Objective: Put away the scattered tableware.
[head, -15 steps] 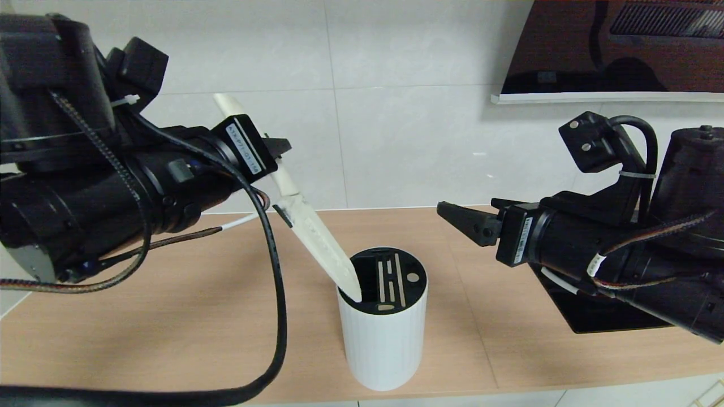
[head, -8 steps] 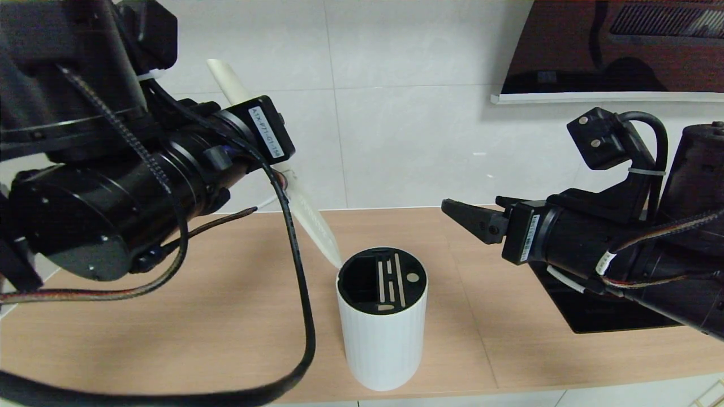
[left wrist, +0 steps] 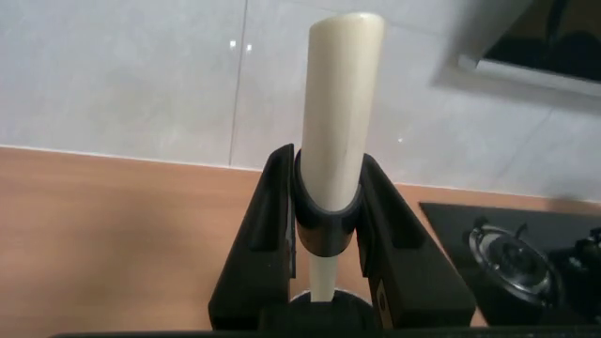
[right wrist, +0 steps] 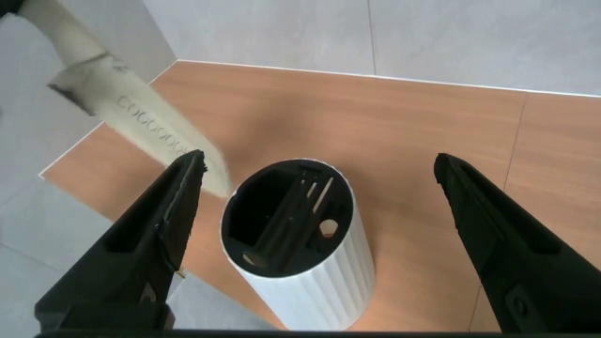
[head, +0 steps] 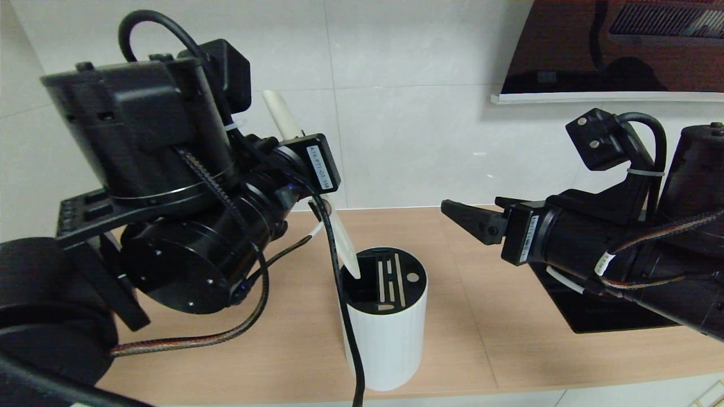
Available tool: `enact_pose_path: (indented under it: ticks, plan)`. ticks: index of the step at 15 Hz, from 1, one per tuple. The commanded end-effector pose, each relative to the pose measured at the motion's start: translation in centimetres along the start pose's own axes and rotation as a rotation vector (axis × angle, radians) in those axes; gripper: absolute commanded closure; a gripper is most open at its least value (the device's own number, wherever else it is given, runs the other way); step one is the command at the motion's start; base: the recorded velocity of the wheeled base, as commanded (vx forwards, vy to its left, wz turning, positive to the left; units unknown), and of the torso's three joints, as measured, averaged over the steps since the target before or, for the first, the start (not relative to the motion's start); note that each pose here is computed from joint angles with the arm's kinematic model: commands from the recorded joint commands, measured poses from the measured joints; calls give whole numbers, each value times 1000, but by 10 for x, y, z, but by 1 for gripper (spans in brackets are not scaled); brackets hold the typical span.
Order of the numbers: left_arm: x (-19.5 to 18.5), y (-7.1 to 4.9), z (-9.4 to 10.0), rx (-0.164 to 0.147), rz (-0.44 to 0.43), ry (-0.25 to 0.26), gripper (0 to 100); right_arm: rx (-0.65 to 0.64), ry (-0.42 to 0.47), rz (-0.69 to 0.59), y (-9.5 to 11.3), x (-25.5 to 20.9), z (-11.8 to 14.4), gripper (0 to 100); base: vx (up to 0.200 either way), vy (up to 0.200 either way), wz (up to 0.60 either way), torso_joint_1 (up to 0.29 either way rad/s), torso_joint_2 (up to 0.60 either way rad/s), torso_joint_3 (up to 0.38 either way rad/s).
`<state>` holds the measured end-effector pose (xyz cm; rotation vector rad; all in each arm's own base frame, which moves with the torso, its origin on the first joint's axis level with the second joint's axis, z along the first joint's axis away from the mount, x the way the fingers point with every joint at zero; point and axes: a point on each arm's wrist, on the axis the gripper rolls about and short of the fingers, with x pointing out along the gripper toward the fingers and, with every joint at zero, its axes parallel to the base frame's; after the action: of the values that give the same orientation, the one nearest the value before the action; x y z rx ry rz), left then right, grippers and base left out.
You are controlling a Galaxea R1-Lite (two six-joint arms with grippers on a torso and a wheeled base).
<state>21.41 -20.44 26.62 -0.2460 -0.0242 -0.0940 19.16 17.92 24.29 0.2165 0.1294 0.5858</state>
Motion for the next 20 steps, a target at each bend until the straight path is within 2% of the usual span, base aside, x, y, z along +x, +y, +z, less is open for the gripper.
enact_pose_path:
  ticks: [1,6,9,13,18,20]
  plan:
    - [7,-4,-14,26,5,30,100,0,-2,2,0,0,0,0,0,0,0,0,0,0]
    - [14,-8,-28,37,7,45,100,-1,2,0,0,1,-1,0,0,0,0,0,0,0]
    - [15,-9,-30,33,4,41,100,-1,5,-1,0,1,-2,0,0,0,0,0,0,0]
    - [19,-12,-44,58,4,73,100,-2,8,-2,0,1,-2,0,0,0,0,0,0,0]
    - [22,-16,-61,74,-6,112,100,-2,10,-2,0,1,-3,0,0,0,0,0,0,0]
    - [23,-17,-69,91,-6,132,100,-2,8,-3,0,1,-2,0,0,0,0,0,0,0]
